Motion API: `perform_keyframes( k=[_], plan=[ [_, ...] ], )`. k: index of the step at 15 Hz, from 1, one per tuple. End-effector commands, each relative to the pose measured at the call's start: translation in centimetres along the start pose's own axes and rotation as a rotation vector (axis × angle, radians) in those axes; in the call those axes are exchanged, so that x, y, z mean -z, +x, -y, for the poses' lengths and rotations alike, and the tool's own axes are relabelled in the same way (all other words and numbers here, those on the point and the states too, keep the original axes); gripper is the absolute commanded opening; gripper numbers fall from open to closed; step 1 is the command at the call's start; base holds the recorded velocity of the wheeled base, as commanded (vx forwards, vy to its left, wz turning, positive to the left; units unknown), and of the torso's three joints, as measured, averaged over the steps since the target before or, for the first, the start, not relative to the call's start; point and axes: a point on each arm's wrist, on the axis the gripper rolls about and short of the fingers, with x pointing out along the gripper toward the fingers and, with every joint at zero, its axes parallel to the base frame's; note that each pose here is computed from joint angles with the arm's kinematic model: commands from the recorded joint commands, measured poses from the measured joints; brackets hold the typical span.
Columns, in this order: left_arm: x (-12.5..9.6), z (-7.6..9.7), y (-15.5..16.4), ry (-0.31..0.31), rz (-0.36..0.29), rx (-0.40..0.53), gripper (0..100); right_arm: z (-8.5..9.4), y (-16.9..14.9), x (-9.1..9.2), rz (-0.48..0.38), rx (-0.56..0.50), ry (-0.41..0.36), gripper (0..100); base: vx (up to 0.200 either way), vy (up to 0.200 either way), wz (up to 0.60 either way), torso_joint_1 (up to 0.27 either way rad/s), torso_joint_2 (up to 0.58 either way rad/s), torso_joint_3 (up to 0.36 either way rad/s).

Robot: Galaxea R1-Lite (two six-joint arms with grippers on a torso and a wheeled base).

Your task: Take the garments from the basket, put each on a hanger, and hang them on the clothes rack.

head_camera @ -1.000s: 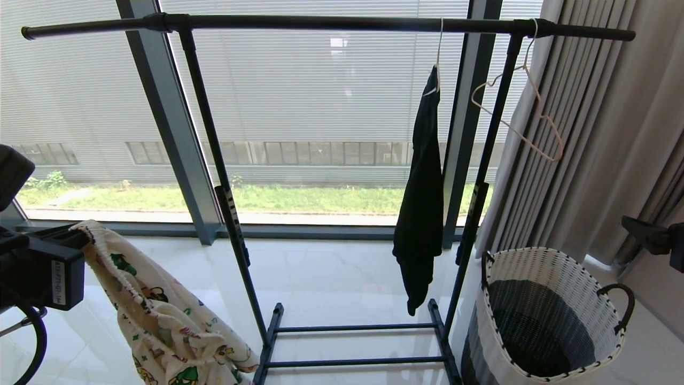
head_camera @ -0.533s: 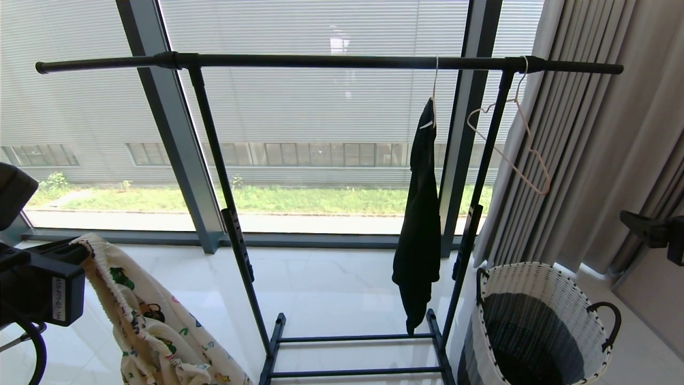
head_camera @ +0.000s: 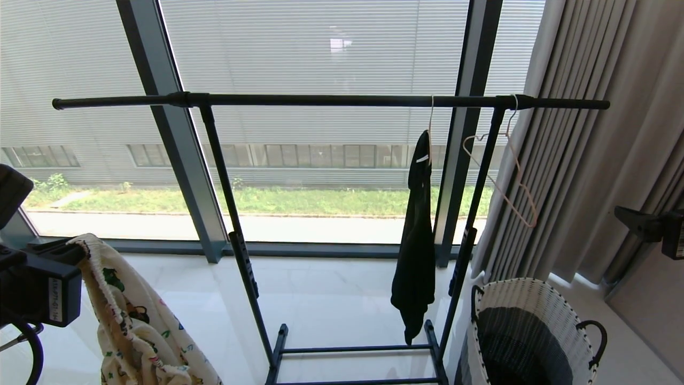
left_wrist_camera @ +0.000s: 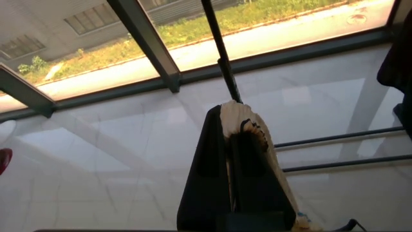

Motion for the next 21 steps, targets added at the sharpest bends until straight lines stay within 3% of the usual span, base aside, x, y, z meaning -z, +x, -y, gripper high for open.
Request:
perform_keyframes(
  k=[1,5,7,9,11,14,17,21],
  plan=[
    [0.0,0.0,0.1,0.001,-0.003,0.000,0,0.0,0.0,0.1,-0.002,0.001,-0.003,100,0.000,0.000,0.00,0.242,-0.52,-0.286],
    [0.1,0.1,0.1,0.003,-0.007,0.001,0,0.1,0.1,0.7,-0.034,0.003,-0.020,100,0.000,0.000,0.00,0.161,-0.35,-0.188],
    [0.1,0.1,0.1,0.003,-0.005,0.004,0,0.3,0.4,0.8,-0.040,-0.034,-0.022,100,0.200,0.000,0.00,0.036,-0.06,-0.032],
    [0.1,0.2,0.0,0.007,-0.003,0.009,0,0.5,0.7,0.2,-0.019,-0.106,-0.015,100,0.200,0.000,0.00,0.005,-0.03,-0.002],
    [0.1,0.2,0.0,0.008,-0.001,0.013,0,0.6,1.9,-0.6,-0.026,-0.095,-0.013,100,0.200,0.000,0.00,0.010,0.00,-0.005],
    [0.1,0.3,0.0,0.010,0.002,0.020,0,1.1,3.1,-1.3,-0.101,-0.081,-0.009,100,0.200,0.000,0.00,0.007,0.00,-0.002],
    [0.0,0.4,0.0,0.012,0.007,0.028,0,0.9,3.4,-0.8,-0.150,-0.178,-0.005,100,0.200,0.000,0.00,0.002,0.00,0.001],
    [-0.3,0.4,0.0,0.007,0.025,0.024,0,0.8,5.9,0.7,-0.245,-0.192,0.043,100,0.100,0.000,0.00,0.002,0.00,0.001]
  ],
)
